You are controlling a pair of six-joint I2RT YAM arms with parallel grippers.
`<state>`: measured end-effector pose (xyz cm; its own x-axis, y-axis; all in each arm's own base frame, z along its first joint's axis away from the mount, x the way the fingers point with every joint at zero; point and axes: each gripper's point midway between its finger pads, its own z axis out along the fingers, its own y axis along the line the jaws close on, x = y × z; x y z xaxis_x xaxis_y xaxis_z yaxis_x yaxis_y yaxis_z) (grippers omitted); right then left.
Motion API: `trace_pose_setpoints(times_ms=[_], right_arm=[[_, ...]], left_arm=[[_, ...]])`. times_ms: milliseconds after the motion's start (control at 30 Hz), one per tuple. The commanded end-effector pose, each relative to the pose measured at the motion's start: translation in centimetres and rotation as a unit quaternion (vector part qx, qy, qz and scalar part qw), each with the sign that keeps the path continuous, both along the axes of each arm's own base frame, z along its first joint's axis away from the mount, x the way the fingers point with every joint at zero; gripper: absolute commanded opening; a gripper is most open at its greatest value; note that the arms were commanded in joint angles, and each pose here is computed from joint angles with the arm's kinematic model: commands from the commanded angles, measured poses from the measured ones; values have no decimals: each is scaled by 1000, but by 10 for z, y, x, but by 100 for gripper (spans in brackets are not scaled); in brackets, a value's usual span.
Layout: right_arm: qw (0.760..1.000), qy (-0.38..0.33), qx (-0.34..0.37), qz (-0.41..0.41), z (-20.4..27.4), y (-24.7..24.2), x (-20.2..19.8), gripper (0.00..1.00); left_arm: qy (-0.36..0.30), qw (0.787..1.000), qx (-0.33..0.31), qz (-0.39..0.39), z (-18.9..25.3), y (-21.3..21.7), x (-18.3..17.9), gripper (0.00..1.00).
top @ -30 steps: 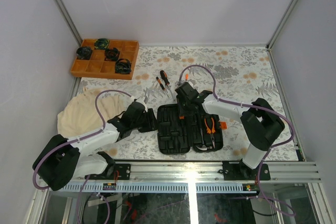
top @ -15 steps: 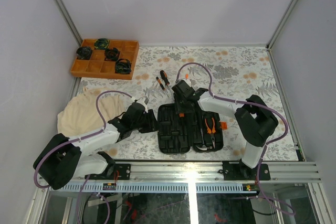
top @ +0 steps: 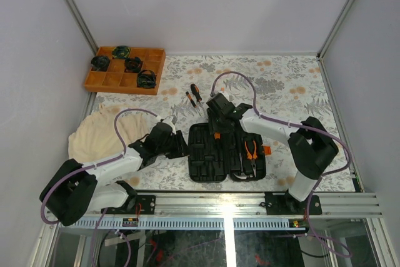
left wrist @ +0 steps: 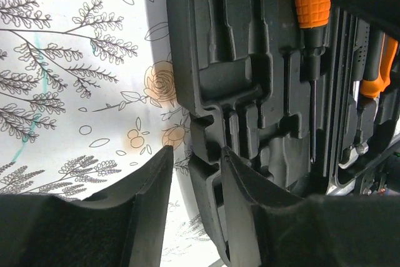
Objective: Sort the tools into containers
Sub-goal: Place the screwdriver in the storage box.
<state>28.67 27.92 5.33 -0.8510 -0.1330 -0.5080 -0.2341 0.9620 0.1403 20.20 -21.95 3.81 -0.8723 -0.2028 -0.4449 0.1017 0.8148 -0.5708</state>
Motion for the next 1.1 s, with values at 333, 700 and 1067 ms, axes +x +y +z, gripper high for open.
trace_pose_setpoints(times_ms=[333,700,1067], right_arm=[[999,-41,21,-1,35,-17,-11,52],[998,-19,45,29,33,-9,-23,48],[998,22,33,54,22,-8,-38,32]], left_arm=[[21,999,-49,10,0,-3,-24,25],[38,997,-71,8,0,-17,-52,10],[44,996,-81,1,4,-30,-69,5]])
